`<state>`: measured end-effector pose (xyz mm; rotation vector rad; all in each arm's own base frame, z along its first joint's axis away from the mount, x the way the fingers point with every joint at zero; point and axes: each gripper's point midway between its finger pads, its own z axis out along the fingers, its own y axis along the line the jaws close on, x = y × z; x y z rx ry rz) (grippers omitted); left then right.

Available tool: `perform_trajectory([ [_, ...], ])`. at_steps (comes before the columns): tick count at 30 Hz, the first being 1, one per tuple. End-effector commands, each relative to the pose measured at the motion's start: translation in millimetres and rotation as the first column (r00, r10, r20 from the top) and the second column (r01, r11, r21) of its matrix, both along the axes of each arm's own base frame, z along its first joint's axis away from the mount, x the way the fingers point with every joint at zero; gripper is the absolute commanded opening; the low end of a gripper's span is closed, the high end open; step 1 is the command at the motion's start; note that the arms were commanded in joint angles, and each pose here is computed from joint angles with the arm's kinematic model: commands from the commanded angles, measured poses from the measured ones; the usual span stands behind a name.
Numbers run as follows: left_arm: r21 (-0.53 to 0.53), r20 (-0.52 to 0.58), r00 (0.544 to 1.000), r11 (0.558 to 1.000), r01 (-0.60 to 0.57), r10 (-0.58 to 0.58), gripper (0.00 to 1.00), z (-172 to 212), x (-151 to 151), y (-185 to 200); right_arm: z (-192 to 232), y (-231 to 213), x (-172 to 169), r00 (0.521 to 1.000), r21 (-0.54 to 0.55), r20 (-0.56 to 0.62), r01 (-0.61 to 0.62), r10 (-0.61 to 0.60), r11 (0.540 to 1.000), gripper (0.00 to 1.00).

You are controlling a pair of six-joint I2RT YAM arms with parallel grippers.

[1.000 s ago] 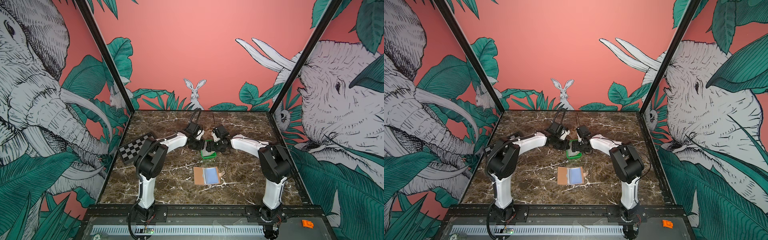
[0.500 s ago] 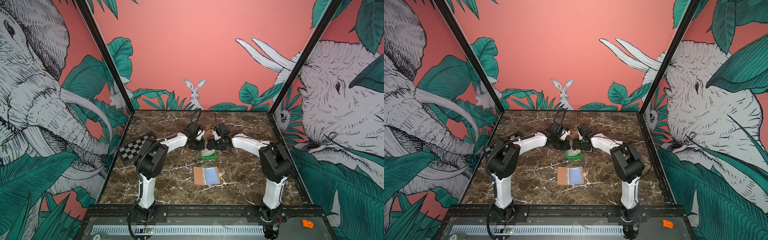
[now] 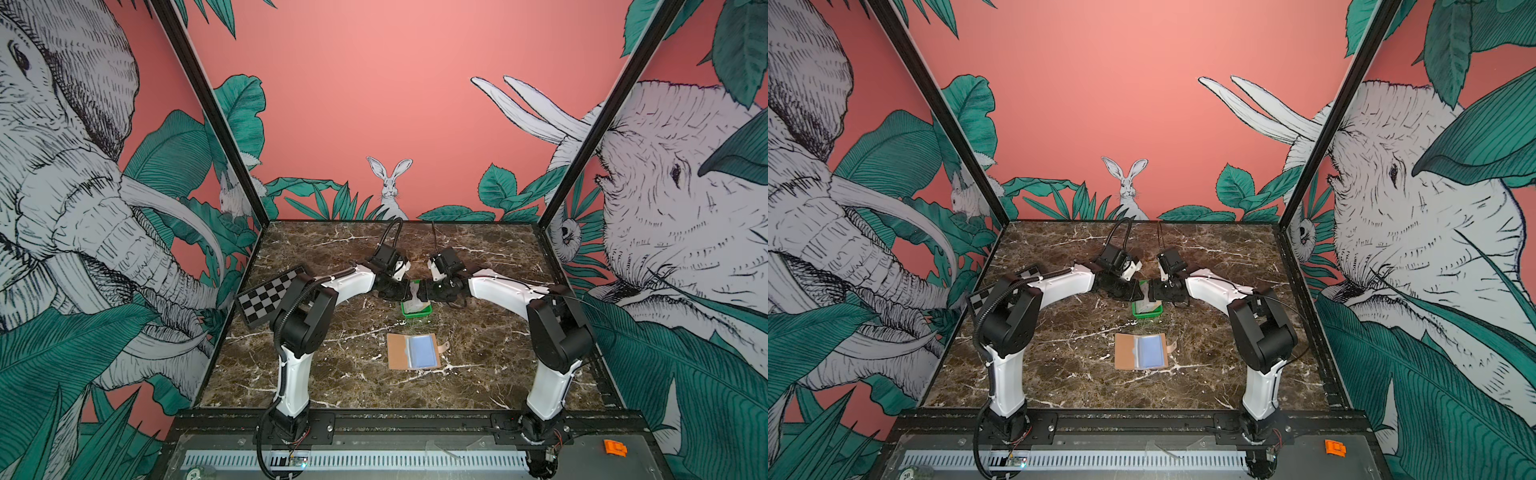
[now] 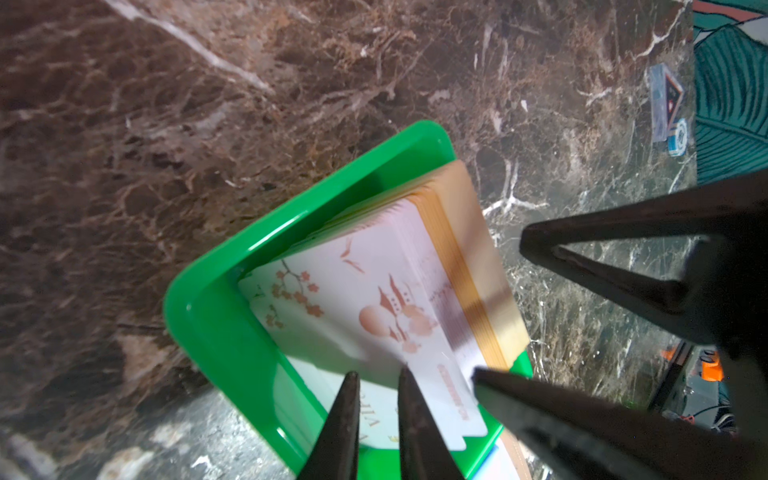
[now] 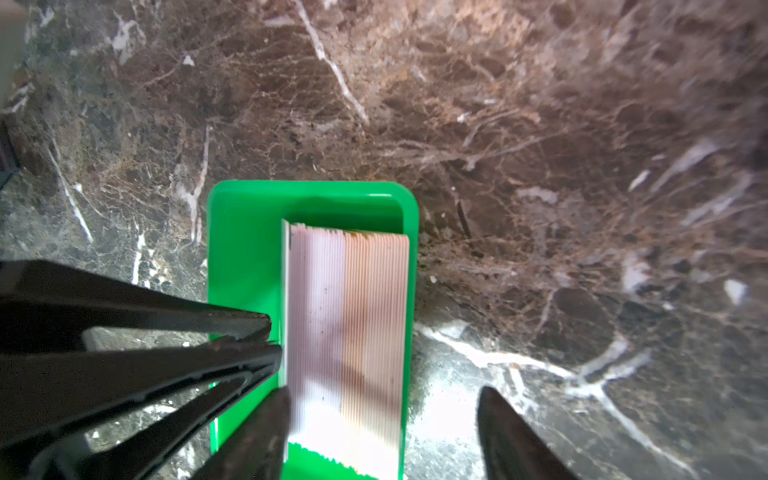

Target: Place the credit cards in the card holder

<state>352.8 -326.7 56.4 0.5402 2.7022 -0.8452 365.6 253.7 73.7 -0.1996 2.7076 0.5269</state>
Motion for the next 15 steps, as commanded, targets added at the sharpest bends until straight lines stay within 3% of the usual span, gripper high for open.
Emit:
perform_trajectory([
  [1, 0.041, -0.035, 0.999, 0.999, -0.002, 0.003, 0.20, -13.8, -4.7, 4.9, 24.8, 1.9, -2.4, 0.999, 0.050, 0.036, 0.012, -0.014, 0.999, 0.58],
  [6, 0.044, -0.031, 1.000, 0.999, -0.003, 0.004, 0.20, -12.8, -4.3, 5.5, 30.7, 13.2, -2.4, 1.000, 0.115, 0.029, 0.008, -0.012, 0.993, 0.38],
  [15, 0.043, -0.030, 1.000, 0.999, -0.001, 0.002, 0.19, -11.6, -4.9, 5.0, 27.7, 28.1, 5.1, 1.000, 0.156, 0.019, -0.010, 0.007, 0.988, 0.24],
])
